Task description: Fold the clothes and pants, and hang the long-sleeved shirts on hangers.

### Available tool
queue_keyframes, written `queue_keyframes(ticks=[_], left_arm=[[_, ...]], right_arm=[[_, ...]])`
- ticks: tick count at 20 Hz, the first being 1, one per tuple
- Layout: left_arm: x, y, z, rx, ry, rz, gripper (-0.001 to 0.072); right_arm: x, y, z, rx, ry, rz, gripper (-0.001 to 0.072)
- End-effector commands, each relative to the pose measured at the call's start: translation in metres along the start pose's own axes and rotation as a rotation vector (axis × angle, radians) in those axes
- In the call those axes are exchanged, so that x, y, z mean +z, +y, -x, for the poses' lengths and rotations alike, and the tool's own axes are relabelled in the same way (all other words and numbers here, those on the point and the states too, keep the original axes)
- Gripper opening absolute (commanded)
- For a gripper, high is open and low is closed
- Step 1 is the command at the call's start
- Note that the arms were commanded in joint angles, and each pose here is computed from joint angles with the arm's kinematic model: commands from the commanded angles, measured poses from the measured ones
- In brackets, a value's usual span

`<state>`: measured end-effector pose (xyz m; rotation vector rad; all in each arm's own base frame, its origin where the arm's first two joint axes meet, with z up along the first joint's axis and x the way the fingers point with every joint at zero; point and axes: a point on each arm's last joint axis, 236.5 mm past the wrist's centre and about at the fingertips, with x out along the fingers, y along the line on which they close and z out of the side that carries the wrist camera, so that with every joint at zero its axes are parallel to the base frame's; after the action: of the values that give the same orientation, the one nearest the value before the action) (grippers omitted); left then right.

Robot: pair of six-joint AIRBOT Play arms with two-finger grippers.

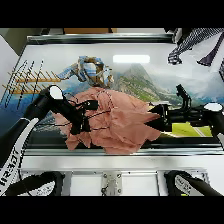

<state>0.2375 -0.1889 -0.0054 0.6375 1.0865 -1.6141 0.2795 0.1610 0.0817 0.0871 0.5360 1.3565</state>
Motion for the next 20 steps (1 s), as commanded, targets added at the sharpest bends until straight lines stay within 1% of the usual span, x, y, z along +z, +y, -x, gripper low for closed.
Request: queue_keyframes(ticks=[1, 19, 20], left_arm=[[0.0002, 0.0, 0.0, -0.001, 0.0, -0.002, 0.0007], [-0.0002, 0.0001, 0.0002, 0.0, 0.001, -0.001, 0.0008], [-0.0002, 0.0, 0.0002, -0.001, 0.001, -0.001, 0.0007]], right_arm=[[0.0016, -0.0032, -0.0123, 0.013, -0.014, 0.002, 0.0602], [0.0015, -0.0034, -0.014, 0.013, -0.012, -0.016, 0.0601], [0.0006, -0.0035, -0.0141, 0.014, -0.009, -0.016, 0.0571]])
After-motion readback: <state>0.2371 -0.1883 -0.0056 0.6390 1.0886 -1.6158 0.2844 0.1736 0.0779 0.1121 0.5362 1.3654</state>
